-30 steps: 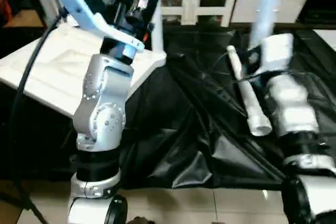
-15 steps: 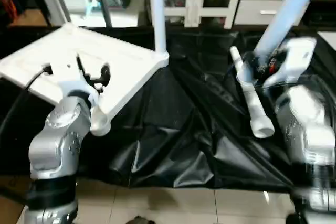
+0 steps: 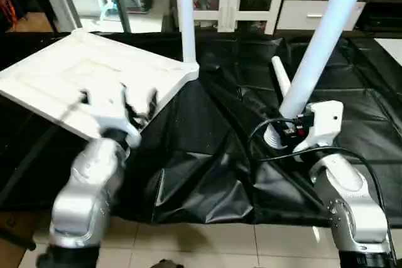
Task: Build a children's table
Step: Pick table leg, then move to table
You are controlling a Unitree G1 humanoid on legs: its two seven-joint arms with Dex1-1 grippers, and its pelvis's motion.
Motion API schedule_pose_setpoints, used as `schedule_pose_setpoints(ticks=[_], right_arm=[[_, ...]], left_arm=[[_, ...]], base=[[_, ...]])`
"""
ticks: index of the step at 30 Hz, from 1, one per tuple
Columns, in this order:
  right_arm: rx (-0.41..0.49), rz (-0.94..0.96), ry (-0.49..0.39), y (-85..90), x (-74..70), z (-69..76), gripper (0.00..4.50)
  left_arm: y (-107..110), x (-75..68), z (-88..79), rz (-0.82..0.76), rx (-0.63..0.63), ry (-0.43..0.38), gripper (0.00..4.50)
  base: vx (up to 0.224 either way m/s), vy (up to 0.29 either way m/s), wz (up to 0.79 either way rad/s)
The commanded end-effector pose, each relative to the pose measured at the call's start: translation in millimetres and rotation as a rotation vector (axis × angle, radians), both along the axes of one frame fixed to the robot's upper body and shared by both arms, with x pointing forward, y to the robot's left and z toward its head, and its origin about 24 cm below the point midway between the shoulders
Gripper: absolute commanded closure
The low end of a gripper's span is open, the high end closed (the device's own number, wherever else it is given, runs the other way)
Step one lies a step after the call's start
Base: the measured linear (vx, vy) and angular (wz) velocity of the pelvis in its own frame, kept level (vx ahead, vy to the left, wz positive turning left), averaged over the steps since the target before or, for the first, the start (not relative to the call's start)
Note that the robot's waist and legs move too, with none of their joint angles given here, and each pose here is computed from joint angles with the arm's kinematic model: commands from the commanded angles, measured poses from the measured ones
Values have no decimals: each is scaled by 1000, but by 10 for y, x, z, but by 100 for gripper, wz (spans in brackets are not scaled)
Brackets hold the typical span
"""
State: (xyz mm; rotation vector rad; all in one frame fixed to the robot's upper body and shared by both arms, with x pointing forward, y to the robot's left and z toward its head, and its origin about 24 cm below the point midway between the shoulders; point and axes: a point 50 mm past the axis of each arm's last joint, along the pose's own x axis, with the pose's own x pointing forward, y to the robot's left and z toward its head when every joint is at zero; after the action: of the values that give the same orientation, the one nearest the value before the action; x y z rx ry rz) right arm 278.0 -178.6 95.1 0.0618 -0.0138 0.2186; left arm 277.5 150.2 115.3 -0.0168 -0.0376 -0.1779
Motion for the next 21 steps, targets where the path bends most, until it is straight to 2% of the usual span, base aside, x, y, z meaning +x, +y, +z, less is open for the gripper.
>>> schedule_pose_setpoints(ticks=[1, 10, 14, 16, 21], right_arm=[[-22, -29, -27, -27, -31, 48, 264], [6, 59, -35, 62, -38, 120, 264], [8, 63, -30, 46, 12, 120, 264], [12, 97, 0, 65, 38, 95, 264], [24, 106, -7, 99, 94, 102, 264]], left_arm=[[55, -18, -45, 52, 39, -12, 71], [1, -2, -52, 66, 29, -34, 71], [-28, -12, -52, 67, 27, -42, 71], [-20, -6, -45, 71, 25, -45, 71], [10, -4, -25, 87, 36, -63, 71]], base=[[3, 179, -14], [-41, 189, -6], [-36, 171, -29], [-99, 276, -3], [-97, 282, 8]])
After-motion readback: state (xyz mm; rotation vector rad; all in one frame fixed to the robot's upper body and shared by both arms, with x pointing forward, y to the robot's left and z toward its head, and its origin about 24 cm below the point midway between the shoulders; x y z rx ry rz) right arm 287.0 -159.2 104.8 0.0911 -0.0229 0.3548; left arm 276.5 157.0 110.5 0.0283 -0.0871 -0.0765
